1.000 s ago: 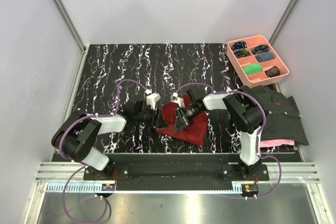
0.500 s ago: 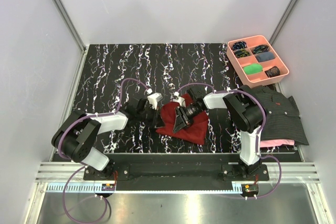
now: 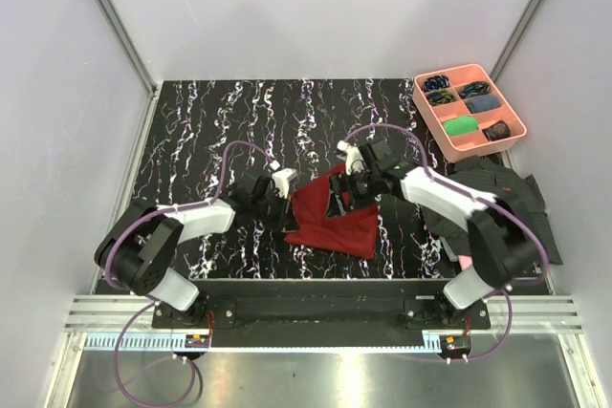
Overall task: Fold the napkin, place the utensils inside, and roll it up
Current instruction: Roll the napkin at the center of the board.
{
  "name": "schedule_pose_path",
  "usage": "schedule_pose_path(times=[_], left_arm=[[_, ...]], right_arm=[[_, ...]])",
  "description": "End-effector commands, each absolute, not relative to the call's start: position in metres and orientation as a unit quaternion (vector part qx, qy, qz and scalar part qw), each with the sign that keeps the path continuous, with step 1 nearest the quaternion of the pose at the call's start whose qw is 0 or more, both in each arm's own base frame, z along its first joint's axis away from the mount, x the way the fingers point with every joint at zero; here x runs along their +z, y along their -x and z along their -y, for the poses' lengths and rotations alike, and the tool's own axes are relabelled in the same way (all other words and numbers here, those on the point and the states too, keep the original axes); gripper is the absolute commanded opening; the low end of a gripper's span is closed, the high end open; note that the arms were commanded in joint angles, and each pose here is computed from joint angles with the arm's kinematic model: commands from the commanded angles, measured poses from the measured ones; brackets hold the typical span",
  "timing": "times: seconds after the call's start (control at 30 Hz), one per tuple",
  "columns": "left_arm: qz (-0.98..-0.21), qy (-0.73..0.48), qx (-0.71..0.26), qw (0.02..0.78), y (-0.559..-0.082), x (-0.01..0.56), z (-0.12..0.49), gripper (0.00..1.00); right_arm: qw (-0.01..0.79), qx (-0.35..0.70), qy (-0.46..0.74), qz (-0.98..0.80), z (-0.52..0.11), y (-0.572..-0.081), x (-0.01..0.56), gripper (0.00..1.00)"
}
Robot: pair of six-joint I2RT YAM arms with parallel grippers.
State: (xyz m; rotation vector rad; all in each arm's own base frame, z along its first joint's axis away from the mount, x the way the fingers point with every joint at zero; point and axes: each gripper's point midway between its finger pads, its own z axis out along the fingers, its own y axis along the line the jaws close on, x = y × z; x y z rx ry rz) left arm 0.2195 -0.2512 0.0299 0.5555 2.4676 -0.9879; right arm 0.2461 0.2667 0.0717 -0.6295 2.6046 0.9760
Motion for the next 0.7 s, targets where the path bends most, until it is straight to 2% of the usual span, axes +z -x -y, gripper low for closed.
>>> schedule_pose_path(times=[0.0, 0.23, 0.67], left_arm=[[-0.902, -0.194, -0.329, 0.201, -0.227, 0.028, 0.248, 0.0], [-0.917, -0.182, -0.307, 0.179, -0.231, 0.027, 0.246, 0.0], [-0.923, -0.171, -0.301, 0.17, -0.232, 0.025, 0.242, 0.0]], right_arm=[[0.188, 0.26, 0.196, -0.927, -0.237, -0.239, 0.09, 0.84], [0.167, 0.205, 0.215, -0.94, -0.246, -0.204, 0.077, 0.85], [0.108, 0.171, 0.2, -0.959, -0.241, -0.17, 0.041, 0.84]])
